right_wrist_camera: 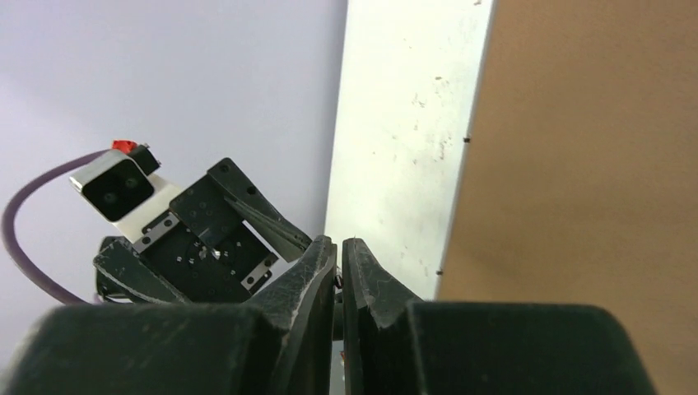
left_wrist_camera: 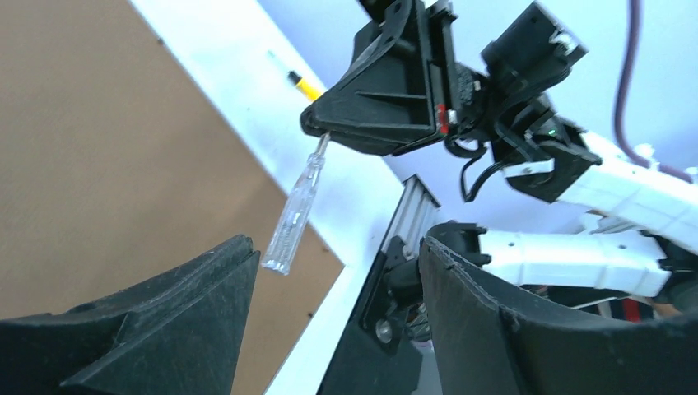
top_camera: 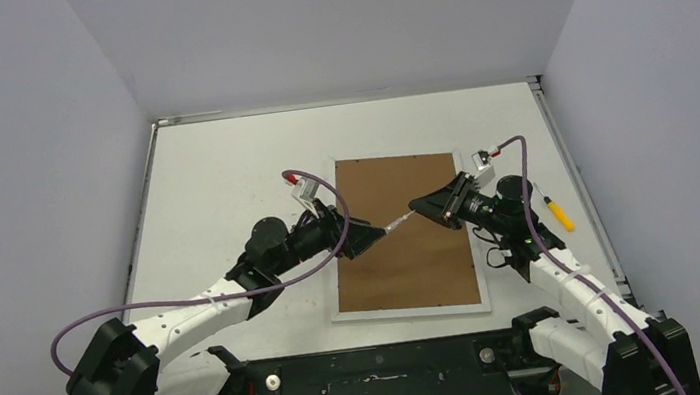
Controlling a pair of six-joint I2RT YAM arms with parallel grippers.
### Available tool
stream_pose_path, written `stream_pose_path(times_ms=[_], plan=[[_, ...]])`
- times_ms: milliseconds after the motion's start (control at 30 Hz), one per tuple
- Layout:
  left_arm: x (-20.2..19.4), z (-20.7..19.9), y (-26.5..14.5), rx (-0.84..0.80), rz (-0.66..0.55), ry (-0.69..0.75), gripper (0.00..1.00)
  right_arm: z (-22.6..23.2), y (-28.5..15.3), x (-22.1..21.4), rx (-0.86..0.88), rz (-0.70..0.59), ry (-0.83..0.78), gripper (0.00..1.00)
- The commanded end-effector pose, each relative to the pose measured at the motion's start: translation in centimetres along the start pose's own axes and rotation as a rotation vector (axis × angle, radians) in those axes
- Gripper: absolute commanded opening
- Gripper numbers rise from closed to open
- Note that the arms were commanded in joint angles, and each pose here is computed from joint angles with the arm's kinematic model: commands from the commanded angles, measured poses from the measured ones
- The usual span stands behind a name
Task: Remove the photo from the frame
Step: Adjust the screwdriver.
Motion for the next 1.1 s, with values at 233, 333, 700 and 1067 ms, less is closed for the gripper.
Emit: stream_pose_path(times_ms=[233,333,700,1067], plan=[[1.5,-2.4,0.8,-0.138,-0.068,-0.044,0.68,4.6,1.5,0.5,0.133,-0.055,0.064,0.05],[1.7,-2.0,0.7,-0.111,-0.081,-0.026,0.67,4.9,1.5,0.4,0.139,-0.053,0.072,0.05],[1.8,-2.6,1.1,-0.142,-0.068,-0.045,0.53,5.3,2.1,0.2,0.164,-0.071,0.108,0.05],[1.9,-2.5,1.6,-0.13,-0.052,-0.064,0.0,5.4,3.0,-1.2,0.16,-0.054,0.111,0.05]])
Point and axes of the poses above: each gripper's point midway between its finger pads, its own y axis out along the fingers, its own z axis along the line the jaws close on, x = y × z, the point moved 3 cm from there along -y, back along the fingers, and after that the axes turned 9 degrees about -y, right-handed, at the moved point
